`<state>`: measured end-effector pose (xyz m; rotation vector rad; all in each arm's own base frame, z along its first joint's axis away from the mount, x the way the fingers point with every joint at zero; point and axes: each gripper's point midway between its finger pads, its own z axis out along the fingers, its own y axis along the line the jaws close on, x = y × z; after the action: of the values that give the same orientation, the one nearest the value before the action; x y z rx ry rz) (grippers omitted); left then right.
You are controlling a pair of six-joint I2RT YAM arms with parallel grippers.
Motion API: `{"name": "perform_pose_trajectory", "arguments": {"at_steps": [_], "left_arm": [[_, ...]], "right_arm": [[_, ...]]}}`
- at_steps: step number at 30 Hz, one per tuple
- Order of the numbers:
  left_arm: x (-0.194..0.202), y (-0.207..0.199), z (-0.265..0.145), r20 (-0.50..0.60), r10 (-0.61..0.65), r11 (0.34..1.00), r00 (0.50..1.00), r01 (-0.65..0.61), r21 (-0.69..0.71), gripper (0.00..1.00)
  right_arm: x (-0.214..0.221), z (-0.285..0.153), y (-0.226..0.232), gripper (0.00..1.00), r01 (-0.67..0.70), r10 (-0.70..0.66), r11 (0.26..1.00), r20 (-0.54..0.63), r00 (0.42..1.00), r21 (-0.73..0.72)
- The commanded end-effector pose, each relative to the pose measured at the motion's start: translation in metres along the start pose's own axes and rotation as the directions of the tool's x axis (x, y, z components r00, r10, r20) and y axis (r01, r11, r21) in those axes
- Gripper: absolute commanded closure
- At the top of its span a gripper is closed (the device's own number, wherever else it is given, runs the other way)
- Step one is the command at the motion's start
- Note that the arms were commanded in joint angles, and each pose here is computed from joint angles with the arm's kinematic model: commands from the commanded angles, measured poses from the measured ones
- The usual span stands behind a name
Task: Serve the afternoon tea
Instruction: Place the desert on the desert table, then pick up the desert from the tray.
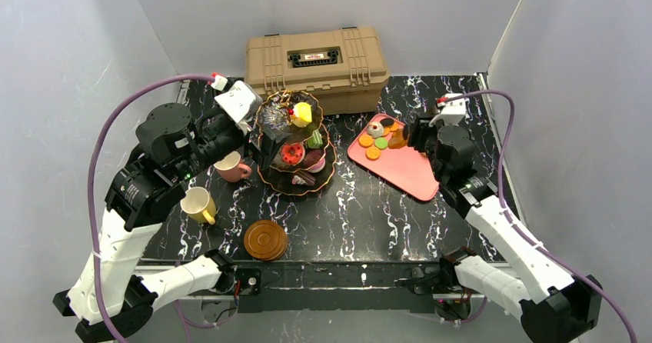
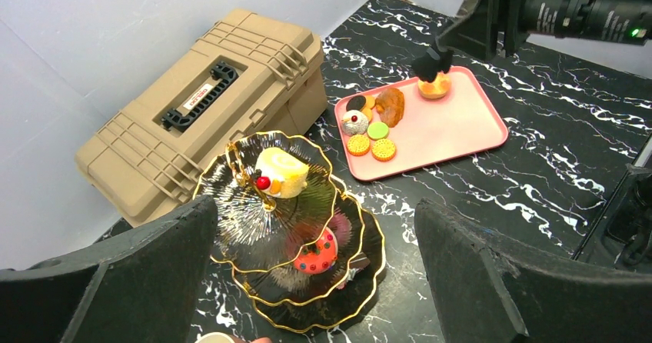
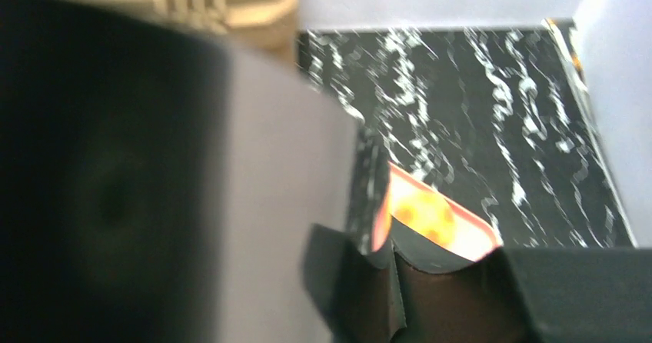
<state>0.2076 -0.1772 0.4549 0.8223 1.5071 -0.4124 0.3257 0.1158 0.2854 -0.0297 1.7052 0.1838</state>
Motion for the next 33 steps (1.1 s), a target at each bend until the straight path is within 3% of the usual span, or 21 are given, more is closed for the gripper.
{"name": "perform_pose_trajectory", "arguments": {"at_steps": [1,11,21,33], "left_arm": [[-0.007,0.002,-0.002,0.019,-0.006,1.0,1.0,0.006,-0.005,0.02],[-0.001,0.0,-0.006,0.005,-0.006,1.0,1.0,0.006,-0.002,0.02],[0.001,-0.001,-0.003,0.0,-0.009,1.0,1.0,0.009,0.004,0.02],[-0.003,0.001,-0.004,0.006,0.001,1.0,1.0,-0.001,-0.002,0.02]], "right_arm": [[0.025,0.003,-0.044,0.47,-0.008,0.011,0.985,-0.014,1.0,0.173],[0.066,0.026,-0.093,0.47,-0.016,0.03,0.954,-0.043,0.999,0.301],[0.075,0.049,-0.118,0.24,-0.038,0.048,0.949,-0.023,0.999,0.313],[0.095,0.077,-0.126,0.22,-0.056,0.073,0.956,-0.048,0.996,0.289]]}}
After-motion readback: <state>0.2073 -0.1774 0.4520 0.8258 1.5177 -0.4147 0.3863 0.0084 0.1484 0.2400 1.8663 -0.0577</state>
